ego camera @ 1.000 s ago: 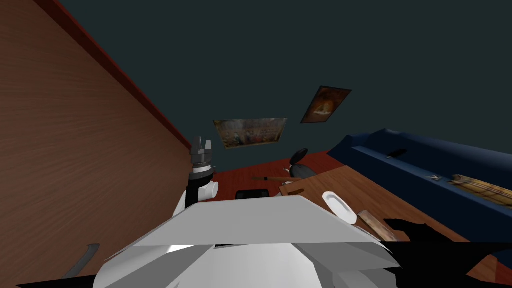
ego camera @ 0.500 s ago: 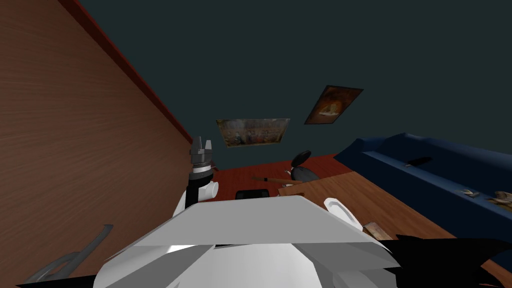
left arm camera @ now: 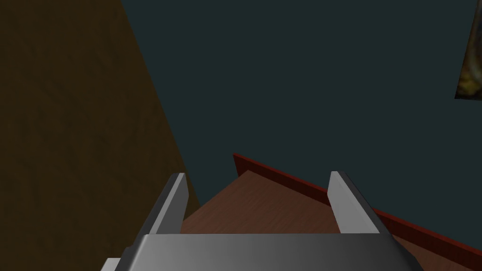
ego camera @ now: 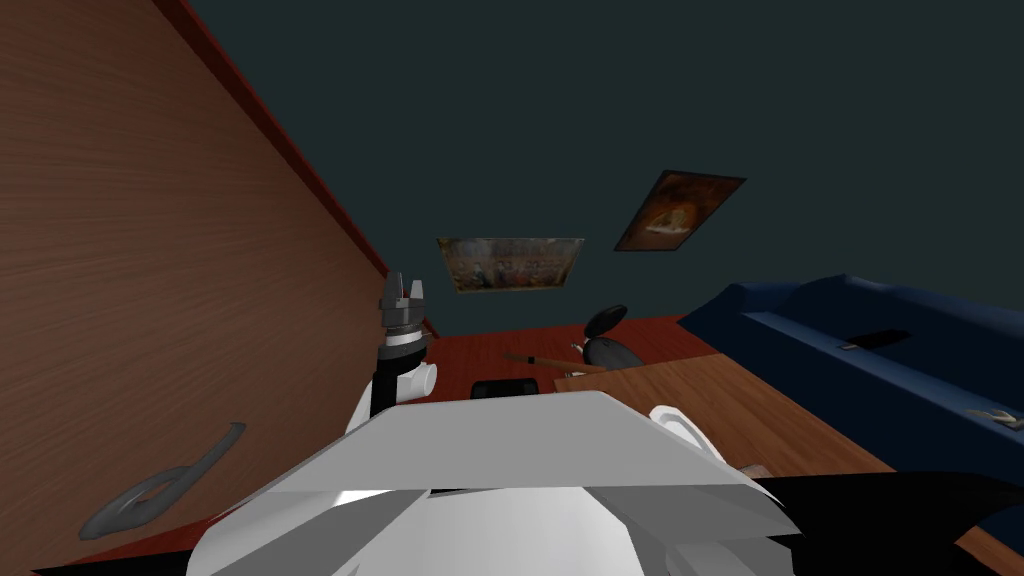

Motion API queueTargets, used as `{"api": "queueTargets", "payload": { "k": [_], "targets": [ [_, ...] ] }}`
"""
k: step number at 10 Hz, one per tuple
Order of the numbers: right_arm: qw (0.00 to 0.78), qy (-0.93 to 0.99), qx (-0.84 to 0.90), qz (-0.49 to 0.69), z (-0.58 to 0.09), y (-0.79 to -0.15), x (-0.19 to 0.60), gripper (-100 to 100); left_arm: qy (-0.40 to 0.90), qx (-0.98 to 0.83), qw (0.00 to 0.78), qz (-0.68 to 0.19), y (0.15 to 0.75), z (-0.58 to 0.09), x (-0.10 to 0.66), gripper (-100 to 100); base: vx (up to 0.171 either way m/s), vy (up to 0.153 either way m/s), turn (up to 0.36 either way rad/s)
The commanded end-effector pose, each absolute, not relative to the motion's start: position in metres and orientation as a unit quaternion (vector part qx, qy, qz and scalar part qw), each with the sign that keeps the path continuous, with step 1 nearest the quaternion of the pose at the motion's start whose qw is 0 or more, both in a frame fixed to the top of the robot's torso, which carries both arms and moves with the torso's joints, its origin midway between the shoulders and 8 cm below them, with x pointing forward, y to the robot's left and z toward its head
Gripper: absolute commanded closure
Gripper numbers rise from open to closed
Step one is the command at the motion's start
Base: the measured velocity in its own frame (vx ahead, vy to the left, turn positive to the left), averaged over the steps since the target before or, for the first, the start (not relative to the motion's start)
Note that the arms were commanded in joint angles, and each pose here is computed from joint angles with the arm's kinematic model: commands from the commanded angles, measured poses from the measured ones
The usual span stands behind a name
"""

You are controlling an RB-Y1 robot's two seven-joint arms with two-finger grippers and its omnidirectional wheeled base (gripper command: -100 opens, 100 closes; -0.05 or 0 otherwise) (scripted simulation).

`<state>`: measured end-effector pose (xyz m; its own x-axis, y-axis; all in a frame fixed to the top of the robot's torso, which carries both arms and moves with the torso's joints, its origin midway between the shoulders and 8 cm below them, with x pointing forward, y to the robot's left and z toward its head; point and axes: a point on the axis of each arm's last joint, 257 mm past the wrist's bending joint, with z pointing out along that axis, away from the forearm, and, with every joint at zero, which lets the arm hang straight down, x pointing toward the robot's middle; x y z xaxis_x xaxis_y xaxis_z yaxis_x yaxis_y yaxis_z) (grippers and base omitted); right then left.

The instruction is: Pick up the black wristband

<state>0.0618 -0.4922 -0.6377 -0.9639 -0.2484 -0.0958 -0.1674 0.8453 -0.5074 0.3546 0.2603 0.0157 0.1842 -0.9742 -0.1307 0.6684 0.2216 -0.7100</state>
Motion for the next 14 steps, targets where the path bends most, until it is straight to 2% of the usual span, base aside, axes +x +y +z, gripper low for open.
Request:
{"api": "queueTargets", "payload": {
  "k": [1, 2, 6, 7, 8, 14],
  "targets": [
    [0.079, 0.957, -0.109, -0.256, -0.638, -0.492, 0.062, -100, 0.294, -0.260, 0.724, -0.567, 0.260, 0.016, 0.355, 0, -0.002, -0.027, 0.026],
    [0.079, 0.957, -0.108, -0.257, -0.637, -0.492, 0.061, 100, 0.294, -0.260, 0.724, -0.567, 0.260, 0.016, 0.355, 0, 0.000, 0.000, 0.000],
    [0.078, 0.957, -0.109, -0.257, -0.638, -0.492, 0.061, 100, 0.294, -0.260, 0.724, -0.567, 0.260, 0.016, 0.355, 0, 0.000, 0.000, 0.000],
    [0.078, 0.957, -0.109, -0.257, -0.638, -0.492, 0.061, 0, 0.294, -0.260, 0.724, -0.567, 0.260, 0.016, 0.355, 0, 0.000, 0.000, 0.000],
    [0.079, 0.956, -0.120, -0.256, -0.635, -0.502, 0.069, 100, 0.294, -0.260, 0.724, -0.567, 0.260, 0.016, 0.355, 0, 0.008, 0.055, -0.237],
    [0.086, 0.951, -0.157, -0.252, -0.626, -0.533, 0.099, 100, 0.294, -0.260, 0.724, -0.567, 0.260, 0.016, 0.355, 0, 0.012, 0.084, -0.129]
  ]
}}
